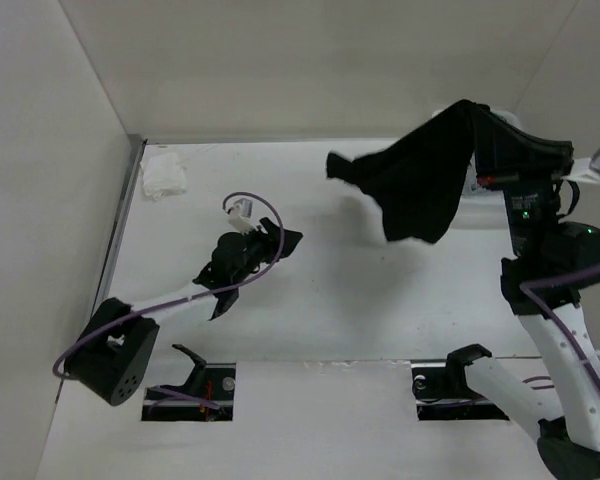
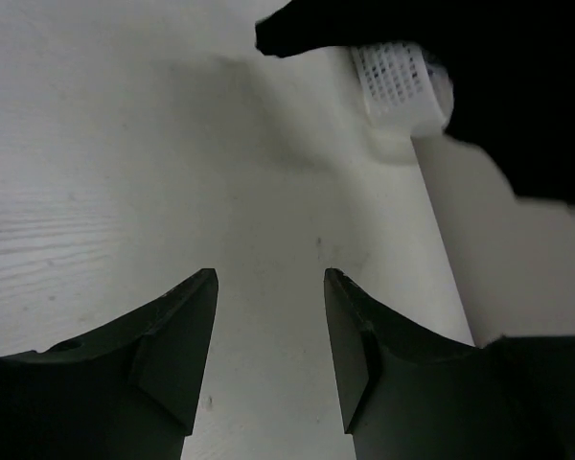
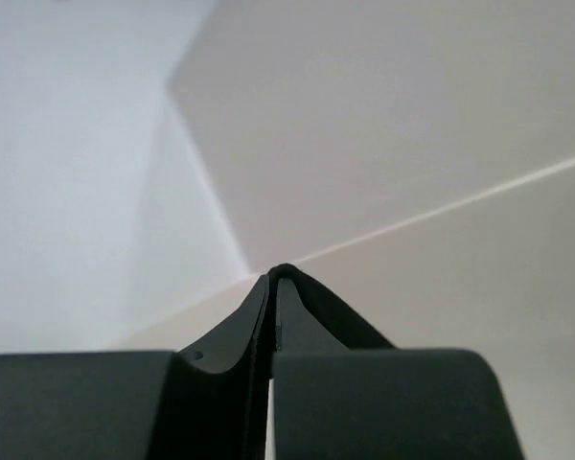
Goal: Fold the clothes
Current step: Grab the tank top from the pile, then move the tank top to the center of the board, then flatten the tank top out
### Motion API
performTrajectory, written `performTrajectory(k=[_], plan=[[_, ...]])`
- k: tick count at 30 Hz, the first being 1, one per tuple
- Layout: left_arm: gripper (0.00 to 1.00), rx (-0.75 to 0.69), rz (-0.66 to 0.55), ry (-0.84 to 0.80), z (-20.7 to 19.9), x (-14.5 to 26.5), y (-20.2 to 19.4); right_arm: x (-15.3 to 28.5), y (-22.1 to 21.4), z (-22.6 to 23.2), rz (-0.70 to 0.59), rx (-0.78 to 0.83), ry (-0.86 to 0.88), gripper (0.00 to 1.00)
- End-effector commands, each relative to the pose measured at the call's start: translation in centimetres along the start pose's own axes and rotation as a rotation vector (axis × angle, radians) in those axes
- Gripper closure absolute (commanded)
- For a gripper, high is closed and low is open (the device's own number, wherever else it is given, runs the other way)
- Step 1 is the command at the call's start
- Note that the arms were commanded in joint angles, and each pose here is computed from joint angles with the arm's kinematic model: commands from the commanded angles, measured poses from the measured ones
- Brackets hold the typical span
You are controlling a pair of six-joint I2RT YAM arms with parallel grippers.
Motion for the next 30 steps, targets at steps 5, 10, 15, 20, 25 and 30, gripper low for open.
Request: performTrajectory(k=[5, 10, 15, 20, 25, 30], plan=[[0.51, 0.111, -0.273, 0.079, 2.5, 5.3, 7.6, 5.5, -12.8, -0.6, 0.318, -0.168, -0.054, 0.98], [0.51, 0.085, -0.250, 0.144, 4.2, 5.7, 6.7, 9.1, -30.9, -9.4, 0.647, -0.284, -0.249, 0.99], [0.48, 0.023, -0.106, 0.124, 3.4, 4.7, 2.7, 9.1, -38.0, -12.2, 0.753, -0.350, -0.315, 1.00], [0.46, -0.066, 0.008, 0.100, 1.9, 3.0, -0.8, 7.9, -38.2, -11.0, 0.741, -0.355, -0.285, 1.00], [0.46, -0.057, 0.019, 0.059, 0.2, 2.3, -0.8, 5.2, -33.9, -8.5, 0.683, -0.325, -0.220, 1.00], [0.47, -0.071, 0.077, -0.071, -5.2, 1.8, -3.0, 6.6, -33.8, -6.3, 0.715, -0.299, -0.223, 0.96]])
Point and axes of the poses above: each gripper's point midway between its finger pads, its own x axis back along the fingers, its own z axis along the line the jaws close on, y = z × x, the point moved 1 cm from there along x, back along the fingers, and after that the axes turned 10 degrees about x, right-handed, at the moved point
